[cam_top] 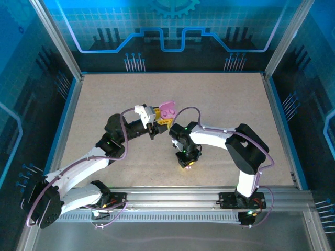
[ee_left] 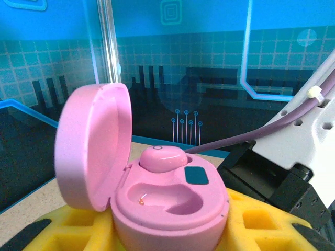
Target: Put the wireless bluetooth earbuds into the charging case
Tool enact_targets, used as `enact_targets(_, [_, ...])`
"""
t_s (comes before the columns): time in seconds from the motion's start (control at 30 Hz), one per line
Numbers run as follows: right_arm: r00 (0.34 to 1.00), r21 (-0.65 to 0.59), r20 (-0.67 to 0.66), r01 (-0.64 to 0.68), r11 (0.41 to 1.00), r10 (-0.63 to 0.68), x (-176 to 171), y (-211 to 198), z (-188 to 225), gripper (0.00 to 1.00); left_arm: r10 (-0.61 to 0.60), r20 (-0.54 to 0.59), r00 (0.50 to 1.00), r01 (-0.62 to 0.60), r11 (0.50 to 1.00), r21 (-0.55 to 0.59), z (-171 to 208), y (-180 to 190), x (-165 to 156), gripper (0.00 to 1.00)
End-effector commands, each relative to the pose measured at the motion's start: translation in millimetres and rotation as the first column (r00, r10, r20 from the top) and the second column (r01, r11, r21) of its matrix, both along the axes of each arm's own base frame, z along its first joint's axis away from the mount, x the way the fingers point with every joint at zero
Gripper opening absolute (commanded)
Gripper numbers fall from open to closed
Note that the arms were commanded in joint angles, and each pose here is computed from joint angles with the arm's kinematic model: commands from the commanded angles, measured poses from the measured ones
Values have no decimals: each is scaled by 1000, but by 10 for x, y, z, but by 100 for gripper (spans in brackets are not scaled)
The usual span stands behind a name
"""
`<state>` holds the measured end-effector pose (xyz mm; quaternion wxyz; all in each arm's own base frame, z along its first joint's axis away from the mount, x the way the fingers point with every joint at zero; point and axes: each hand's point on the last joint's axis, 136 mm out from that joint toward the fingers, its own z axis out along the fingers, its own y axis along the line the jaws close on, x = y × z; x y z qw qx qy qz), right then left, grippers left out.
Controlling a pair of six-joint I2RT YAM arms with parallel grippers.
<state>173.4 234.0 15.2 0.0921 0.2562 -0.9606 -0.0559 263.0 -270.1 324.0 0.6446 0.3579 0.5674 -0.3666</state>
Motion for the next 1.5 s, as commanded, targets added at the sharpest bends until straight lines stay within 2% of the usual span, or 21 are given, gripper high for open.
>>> enact_targets(0.0, [1000, -44, -15, -20, 999, 19, -58, -32, -11, 31, 1, 16, 1000, -1, 1000, -5, 33, -15, -4, 32])
enact_targets(0.5, [1000, -65, -17, -4, 998, 3, -64, -47, -37, 23, 6, 12, 1000, -6, 1000, -2, 9, -7, 4, 32])
enact_targets(0.67, [998, 4, 37, 45, 999, -45, 49, -8, 151, 22, 10, 11, 1000, -10, 1000, 0, 1, -5, 11, 32])
enact_targets(0.87, [981, 162, 111, 142, 977, -161, 261, -5, 538, 21, 13, 6, 1000, -13, 1000, 3, -19, -14, 30, 32])
enact_targets(1.07, [944, 369, 132, 236, 899, -302, 477, -46, 1022, 20, 17, 2, 1000, -17, 1000, 7, -48, -18, 45, 31])
enact_targets(1.27, [909, 612, 103, 262, 746, -404, 631, -18, 1693, 20, 20, -8, 1000, -20, 1000, 21, -141, -35, 84, 32])
enact_targets(1.47, [921, 779, 69, 191, 598, -383, 594, 101, 2346, 21, 17, -21, 1000, -17, 999, 28, -227, -66, 118, 32])
